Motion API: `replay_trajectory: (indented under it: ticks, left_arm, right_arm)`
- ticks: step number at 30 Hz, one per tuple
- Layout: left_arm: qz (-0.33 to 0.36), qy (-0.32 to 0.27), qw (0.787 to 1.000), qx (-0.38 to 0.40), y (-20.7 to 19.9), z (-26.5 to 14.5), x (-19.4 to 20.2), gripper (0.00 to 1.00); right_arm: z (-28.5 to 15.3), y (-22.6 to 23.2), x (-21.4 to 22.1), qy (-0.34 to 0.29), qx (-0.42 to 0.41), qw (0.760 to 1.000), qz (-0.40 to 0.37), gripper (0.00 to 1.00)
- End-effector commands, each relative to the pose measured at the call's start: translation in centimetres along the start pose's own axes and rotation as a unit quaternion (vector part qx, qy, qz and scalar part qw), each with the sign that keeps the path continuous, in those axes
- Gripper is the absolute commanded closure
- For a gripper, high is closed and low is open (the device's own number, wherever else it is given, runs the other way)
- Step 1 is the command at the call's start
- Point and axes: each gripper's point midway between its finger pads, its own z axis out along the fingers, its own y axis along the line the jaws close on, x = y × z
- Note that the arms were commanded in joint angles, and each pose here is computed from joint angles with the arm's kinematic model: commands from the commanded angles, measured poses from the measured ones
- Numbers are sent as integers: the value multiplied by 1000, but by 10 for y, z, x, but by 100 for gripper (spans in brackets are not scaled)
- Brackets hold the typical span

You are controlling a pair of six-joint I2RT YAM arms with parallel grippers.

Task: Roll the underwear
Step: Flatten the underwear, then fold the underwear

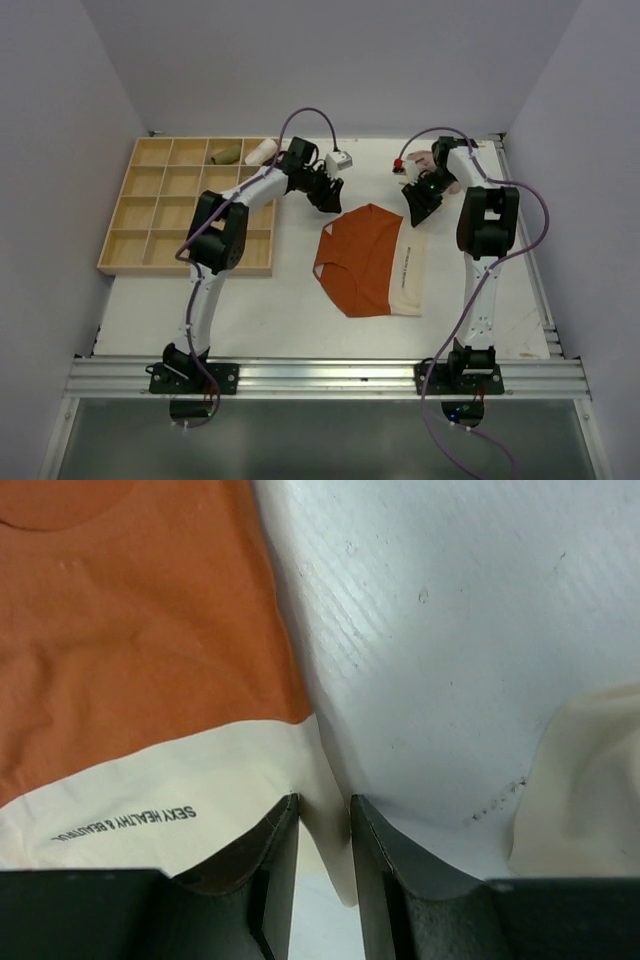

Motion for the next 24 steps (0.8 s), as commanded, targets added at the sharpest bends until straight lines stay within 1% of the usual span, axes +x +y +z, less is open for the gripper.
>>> replay_trajectory:
  ticks: [1,5,10,11,14,17,18,20,21,23,24]
  left_arm:
    - [31,-45,998,11,-1,18,-32,48]
    - [40,-44,998,21,-7,40,-36,48]
    - [57,-33,997,35,-25,59,-31,48]
    - [59,-31,997,39,-28,63,-29,48]
    - [55,-24,997,40,-28,69,-24,52]
    - [50,-15,998,31,-23,73,-17,59]
    - [52,-14,998,29,-22,73,-16,64]
    - [50,-12,998,30,-22,75,-14,69]
    - [50,-14,998,30,-22,74,-15,75]
    - [50,-15,998,28,-21,74,-16,81]
    - [51,-16,998,25,-21,74,-18,87]
  right_arm:
    - [-7,6,8,10,-3,1000,-13,68]
    - [-5,8,8,9,-13,1000,-8,70]
    - [-5,9,6,4,-15,1000,-8,78]
    - [-6,9,5,2,-15,1000,-8,81]
    - [-5,10,3,1,-16,1000,-8,84]
    - [-6,10,4,2,-17,1000,-8,87]
    - [-6,10,5,3,-17,1000,-7,88]
    - [-8,11,3,1,-18,1000,-10,90]
    - [-8,11,3,0,-18,1000,-9,92]
    - [-8,10,3,-1,-18,1000,-10,96]
    - [-8,11,1,-3,-19,1000,-10,97]
